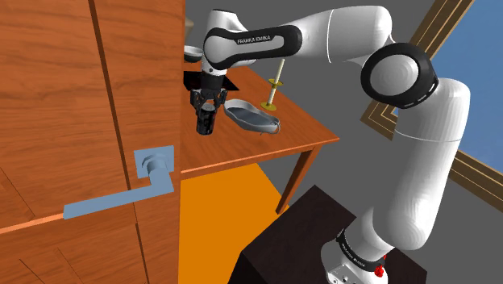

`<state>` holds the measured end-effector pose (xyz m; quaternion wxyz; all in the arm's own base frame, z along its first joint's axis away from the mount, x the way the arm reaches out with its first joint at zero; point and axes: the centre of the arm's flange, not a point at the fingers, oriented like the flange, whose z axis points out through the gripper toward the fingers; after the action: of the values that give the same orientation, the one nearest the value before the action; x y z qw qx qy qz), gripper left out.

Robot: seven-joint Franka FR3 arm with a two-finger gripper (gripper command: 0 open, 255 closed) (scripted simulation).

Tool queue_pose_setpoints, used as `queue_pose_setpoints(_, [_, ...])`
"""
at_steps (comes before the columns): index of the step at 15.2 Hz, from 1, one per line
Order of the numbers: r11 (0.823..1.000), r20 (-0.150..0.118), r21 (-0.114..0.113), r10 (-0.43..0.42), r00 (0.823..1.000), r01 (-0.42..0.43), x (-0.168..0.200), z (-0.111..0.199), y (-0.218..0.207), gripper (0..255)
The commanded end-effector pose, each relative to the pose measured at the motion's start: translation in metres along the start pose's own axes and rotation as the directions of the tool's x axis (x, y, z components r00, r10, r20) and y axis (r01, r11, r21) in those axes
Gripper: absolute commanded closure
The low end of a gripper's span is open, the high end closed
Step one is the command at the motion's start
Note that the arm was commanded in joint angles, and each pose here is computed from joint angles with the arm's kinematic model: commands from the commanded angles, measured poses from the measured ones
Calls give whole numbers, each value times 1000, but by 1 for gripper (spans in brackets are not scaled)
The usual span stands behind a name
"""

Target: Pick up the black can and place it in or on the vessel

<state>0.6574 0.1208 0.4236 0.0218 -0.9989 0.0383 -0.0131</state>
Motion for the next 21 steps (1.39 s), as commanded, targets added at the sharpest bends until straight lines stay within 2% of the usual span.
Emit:
queue_pose_setpoints(1, [1000, 0, 0, 0, 1000, 0, 0, -11, -1, 255])
queue_pose_setpoints(21, [1000, 0, 0, 0, 1000, 0, 3, -117, -6, 255])
